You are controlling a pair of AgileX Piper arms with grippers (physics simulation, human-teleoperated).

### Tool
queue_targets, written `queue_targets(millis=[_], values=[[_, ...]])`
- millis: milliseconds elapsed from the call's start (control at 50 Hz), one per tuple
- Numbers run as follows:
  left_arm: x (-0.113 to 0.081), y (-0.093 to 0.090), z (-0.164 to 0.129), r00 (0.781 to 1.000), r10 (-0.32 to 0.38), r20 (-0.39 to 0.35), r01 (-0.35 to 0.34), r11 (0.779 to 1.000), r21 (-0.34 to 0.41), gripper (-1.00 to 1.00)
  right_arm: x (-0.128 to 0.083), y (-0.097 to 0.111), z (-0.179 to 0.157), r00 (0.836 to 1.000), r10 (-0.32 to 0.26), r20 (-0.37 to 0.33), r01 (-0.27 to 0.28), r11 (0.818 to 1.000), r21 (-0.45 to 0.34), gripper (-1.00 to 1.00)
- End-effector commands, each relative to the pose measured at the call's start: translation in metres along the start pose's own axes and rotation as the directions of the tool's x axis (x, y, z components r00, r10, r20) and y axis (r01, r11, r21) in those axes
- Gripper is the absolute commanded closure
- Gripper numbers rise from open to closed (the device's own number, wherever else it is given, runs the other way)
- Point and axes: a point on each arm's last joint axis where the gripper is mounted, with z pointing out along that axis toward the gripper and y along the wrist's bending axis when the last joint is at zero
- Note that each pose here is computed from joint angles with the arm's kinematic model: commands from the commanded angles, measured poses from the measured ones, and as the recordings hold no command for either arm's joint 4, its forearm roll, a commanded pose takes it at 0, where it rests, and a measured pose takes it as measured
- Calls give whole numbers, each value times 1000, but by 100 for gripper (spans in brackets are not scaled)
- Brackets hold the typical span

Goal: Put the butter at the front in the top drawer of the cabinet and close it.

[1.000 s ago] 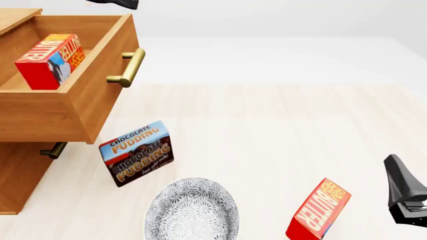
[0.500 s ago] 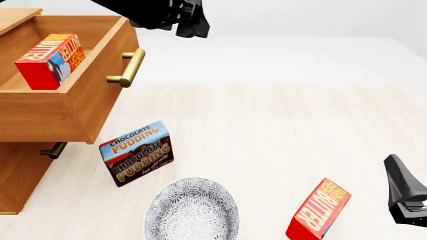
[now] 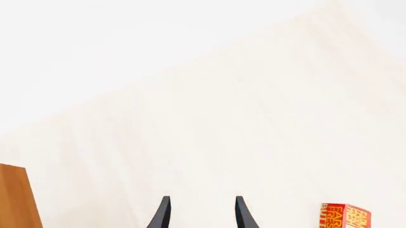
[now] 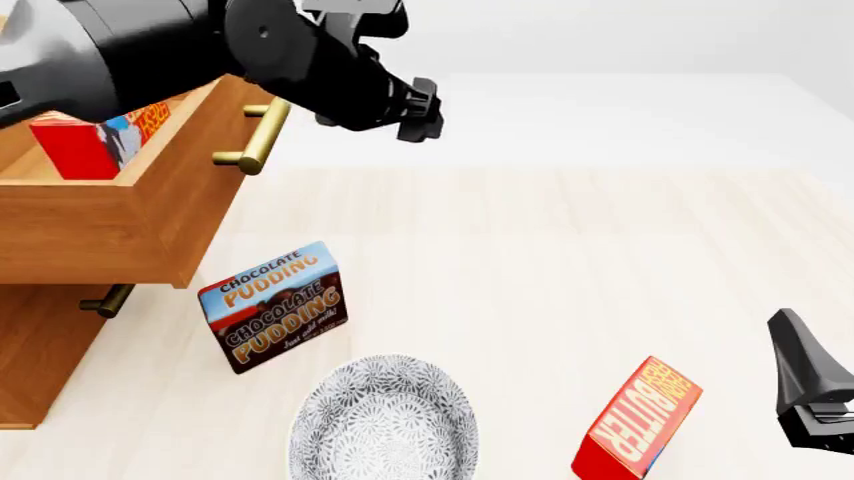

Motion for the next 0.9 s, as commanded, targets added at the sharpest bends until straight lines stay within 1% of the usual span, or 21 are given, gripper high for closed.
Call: queue_targets(millis=[20,160,340,360,400,560,600,900], values=[[10,8,22,999,-30,-30,30,999,-17,-100,0,0,-2,1000,-1,1,1,1000,0,-100],[19,12,34,998,-50,-50,48,998,-27,-100,0,0,-2,1000,-1,1,1,1000,0,-100],[25,26,42,995,-76,-61,73,996,-53,-100,0,0,-2,1000,-1,1,1,1000,0,-100],[26,30,43,995,-80,-64,76,995,-61,-100,0,0,-2,1000,-1,1,1,1000,0,-100],[26,30,43,994,-87,-63,83,995,-61,-100,0,0,-2,1000,-1,1,1,1000,0,-100],[29,42,46,993,-92,-72,86,993,-83,-100,0,0,-2,1000,-1,1,1,1000,0,-100],[30,42,47,993,-94,-73,88,993,-84,-100,0,0,-2,1000,-1,1,1,1000,0,-100],[31,70,44,992,-92,-90,80,988,-134,-100,0,0,-2,1000,-1,1,1,1000,0,-100]])
